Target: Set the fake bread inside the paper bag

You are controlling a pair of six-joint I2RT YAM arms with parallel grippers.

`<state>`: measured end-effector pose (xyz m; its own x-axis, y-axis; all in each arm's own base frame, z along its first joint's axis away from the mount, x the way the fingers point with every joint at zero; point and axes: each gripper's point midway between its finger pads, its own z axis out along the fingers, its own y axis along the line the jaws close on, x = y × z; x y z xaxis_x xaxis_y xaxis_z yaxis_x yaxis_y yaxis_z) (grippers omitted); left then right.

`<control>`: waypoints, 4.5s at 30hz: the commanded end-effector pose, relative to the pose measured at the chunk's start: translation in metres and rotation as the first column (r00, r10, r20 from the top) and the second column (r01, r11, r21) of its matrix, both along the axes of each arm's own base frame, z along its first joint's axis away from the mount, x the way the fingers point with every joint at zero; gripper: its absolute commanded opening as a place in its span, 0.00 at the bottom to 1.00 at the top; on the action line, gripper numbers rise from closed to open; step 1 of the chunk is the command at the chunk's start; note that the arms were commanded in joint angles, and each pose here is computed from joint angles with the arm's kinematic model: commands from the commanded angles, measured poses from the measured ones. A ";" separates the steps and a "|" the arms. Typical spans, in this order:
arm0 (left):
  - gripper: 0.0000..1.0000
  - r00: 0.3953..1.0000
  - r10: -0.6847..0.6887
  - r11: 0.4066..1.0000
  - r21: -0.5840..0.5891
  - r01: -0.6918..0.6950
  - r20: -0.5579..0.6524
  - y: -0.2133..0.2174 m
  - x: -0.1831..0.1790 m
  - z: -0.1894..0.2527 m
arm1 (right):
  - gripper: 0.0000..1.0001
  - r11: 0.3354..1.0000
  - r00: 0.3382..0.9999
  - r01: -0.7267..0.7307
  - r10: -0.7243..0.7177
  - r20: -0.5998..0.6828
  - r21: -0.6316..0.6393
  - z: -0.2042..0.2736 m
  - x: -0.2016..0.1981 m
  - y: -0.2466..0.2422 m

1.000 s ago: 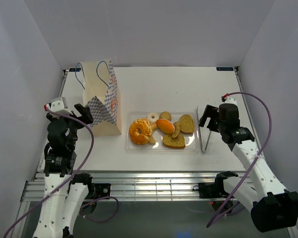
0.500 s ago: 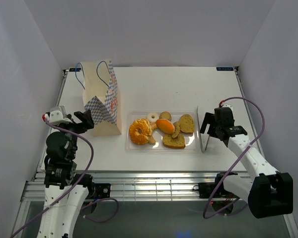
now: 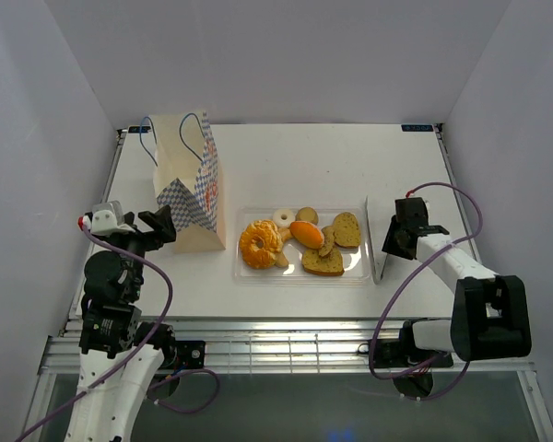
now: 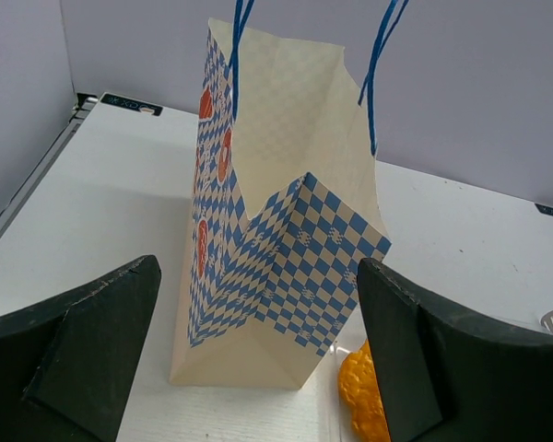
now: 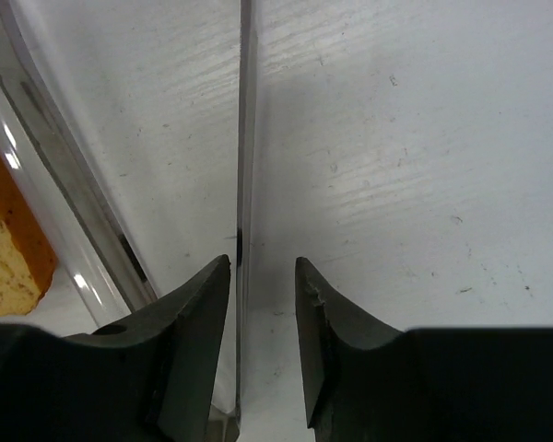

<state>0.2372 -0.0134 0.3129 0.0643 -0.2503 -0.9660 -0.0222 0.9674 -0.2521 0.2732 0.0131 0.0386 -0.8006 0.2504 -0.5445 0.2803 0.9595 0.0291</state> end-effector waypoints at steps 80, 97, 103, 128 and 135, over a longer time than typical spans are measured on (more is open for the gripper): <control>0.98 0.998 -0.041 0.999 0.022 0.042 -0.044 -0.013 0.005 -0.011 | 0.90 0.992 0.983 -0.130 0.128 0.131 0.005 0.022 0.078 -0.019; 0.98 0.998 -0.044 0.999 0.025 0.045 -0.045 -0.014 0.005 -0.012 | 0.90 0.992 0.986 -0.128 0.128 0.107 -0.014 0.006 0.116 -0.023; 0.98 0.998 -0.042 0.999 0.027 0.043 -0.047 -0.014 0.006 -0.012 | 0.98 0.991 0.986 -0.136 0.136 0.096 0.000 -0.006 0.120 -0.022; 0.98 0.998 -0.048 0.998 0.030 0.050 -0.047 -0.015 0.006 -0.013 | 0.65 0.989 0.986 -0.148 0.145 0.088 0.029 -0.009 0.115 -0.019; 0.98 0.998 -0.047 0.998 0.029 0.048 -0.047 -0.014 0.005 -0.013 | 0.63 0.987 0.984 -0.152 0.147 0.097 0.045 0.001 0.116 -0.016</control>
